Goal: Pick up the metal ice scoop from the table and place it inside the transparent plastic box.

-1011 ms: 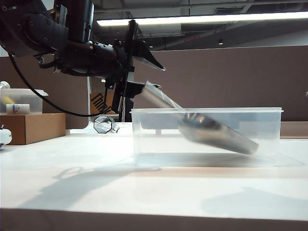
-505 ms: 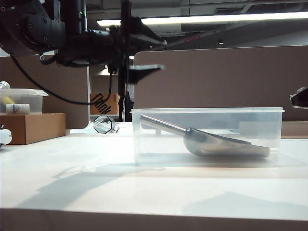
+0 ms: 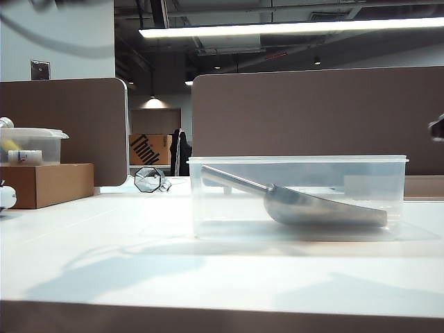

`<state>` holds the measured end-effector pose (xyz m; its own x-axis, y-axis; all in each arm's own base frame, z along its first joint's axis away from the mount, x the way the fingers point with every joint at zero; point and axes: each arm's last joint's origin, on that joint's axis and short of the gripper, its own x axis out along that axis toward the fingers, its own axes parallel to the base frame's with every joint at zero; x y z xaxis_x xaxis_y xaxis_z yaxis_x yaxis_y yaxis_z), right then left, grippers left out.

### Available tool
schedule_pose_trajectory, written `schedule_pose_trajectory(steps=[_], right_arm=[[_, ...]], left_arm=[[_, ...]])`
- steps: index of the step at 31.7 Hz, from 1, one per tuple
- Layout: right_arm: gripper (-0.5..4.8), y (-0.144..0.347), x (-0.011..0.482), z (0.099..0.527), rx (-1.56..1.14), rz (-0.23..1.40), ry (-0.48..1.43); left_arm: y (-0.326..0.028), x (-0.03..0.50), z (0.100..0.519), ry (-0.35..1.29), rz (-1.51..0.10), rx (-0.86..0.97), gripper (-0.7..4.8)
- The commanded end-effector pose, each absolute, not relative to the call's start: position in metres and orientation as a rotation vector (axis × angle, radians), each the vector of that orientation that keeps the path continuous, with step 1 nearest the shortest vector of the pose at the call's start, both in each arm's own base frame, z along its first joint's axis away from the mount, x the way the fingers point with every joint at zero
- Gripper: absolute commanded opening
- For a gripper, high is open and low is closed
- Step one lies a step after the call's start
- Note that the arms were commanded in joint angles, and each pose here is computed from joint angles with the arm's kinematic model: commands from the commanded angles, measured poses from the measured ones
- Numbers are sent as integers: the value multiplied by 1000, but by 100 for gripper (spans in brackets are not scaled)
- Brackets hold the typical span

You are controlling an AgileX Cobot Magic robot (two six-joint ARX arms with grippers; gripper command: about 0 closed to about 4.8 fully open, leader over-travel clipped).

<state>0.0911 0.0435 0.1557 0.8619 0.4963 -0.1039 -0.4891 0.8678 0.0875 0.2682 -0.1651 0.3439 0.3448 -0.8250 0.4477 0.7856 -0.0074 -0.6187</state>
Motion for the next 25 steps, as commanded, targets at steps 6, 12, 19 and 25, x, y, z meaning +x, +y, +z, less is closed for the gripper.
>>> schedule_pose_trajectory(steps=[6,12,19,25], right_arm=[[-1,29,94,161,71,373,53],[-1,21,95,163,74,293,31],[-1,11,97,163,75,186,28],[-1,4,97,163,76,115,25]], left_arm=[[-144,182,390,-84,-912,-400,-6],[-129,121,391,-13,-633,-157,-6],[-128,66,381,-5,-601,-11,-6],[-138,37,354,76,-625,67,-6]])
